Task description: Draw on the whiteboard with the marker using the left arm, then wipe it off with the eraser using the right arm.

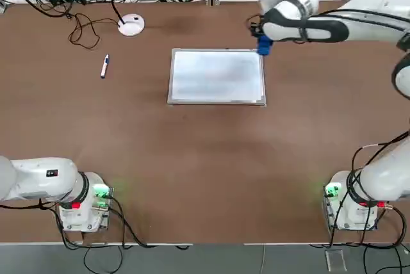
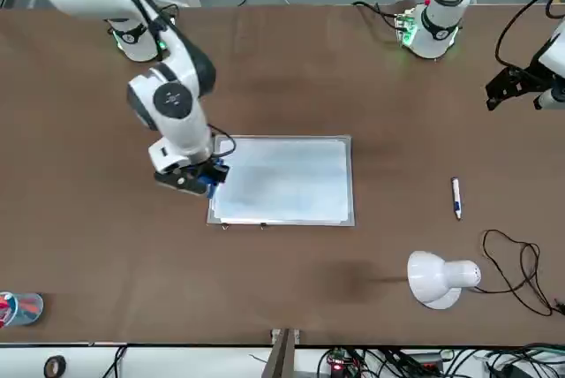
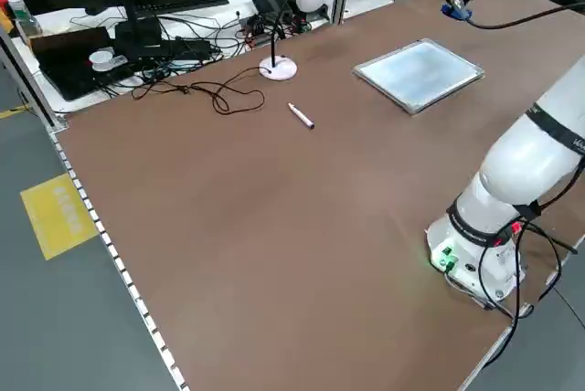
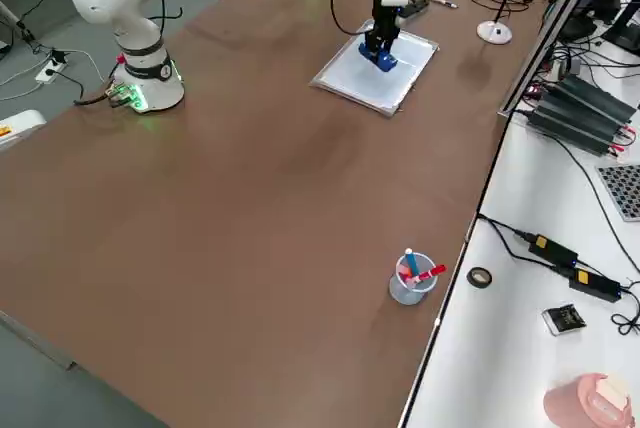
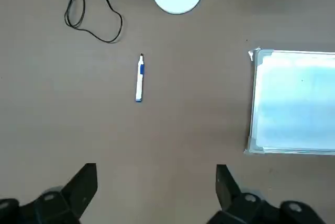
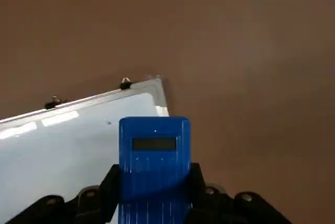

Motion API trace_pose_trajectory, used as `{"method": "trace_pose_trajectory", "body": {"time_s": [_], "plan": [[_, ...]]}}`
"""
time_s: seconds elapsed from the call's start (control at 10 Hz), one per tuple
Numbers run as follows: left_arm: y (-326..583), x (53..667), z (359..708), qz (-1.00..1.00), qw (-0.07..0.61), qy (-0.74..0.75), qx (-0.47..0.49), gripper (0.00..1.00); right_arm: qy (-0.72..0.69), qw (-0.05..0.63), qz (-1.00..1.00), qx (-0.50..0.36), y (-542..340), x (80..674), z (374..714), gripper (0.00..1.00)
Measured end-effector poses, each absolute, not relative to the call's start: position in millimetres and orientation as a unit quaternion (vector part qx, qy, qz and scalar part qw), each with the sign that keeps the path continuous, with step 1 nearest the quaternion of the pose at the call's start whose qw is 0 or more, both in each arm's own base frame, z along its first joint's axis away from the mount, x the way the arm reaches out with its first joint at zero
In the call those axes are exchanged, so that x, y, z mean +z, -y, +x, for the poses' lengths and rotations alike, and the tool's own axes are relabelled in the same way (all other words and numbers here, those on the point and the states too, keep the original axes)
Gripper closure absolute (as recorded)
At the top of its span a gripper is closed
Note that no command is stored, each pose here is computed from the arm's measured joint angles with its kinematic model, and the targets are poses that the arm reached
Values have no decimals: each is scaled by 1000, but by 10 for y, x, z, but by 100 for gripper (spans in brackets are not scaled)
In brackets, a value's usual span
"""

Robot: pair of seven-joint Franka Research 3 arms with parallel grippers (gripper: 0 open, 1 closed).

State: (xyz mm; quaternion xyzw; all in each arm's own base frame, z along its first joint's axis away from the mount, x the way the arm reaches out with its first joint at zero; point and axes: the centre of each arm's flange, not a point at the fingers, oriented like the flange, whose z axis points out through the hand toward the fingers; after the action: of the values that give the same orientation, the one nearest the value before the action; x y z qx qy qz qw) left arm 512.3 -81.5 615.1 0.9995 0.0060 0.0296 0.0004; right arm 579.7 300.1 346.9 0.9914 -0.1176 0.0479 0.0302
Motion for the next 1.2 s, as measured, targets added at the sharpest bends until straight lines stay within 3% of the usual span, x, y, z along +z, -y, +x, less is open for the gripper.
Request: {"method": "trace_pose_trajectory", "body": {"time_s": [0.5,1.2], "plan": [[824,6164,5121,999,1,-20,31,0,34,46,998,34,-1925,3434,6165,44],[788,6179,5111,999,0,-23,27,0,-20,87,996,19,-495,3655,6007,44]]}}
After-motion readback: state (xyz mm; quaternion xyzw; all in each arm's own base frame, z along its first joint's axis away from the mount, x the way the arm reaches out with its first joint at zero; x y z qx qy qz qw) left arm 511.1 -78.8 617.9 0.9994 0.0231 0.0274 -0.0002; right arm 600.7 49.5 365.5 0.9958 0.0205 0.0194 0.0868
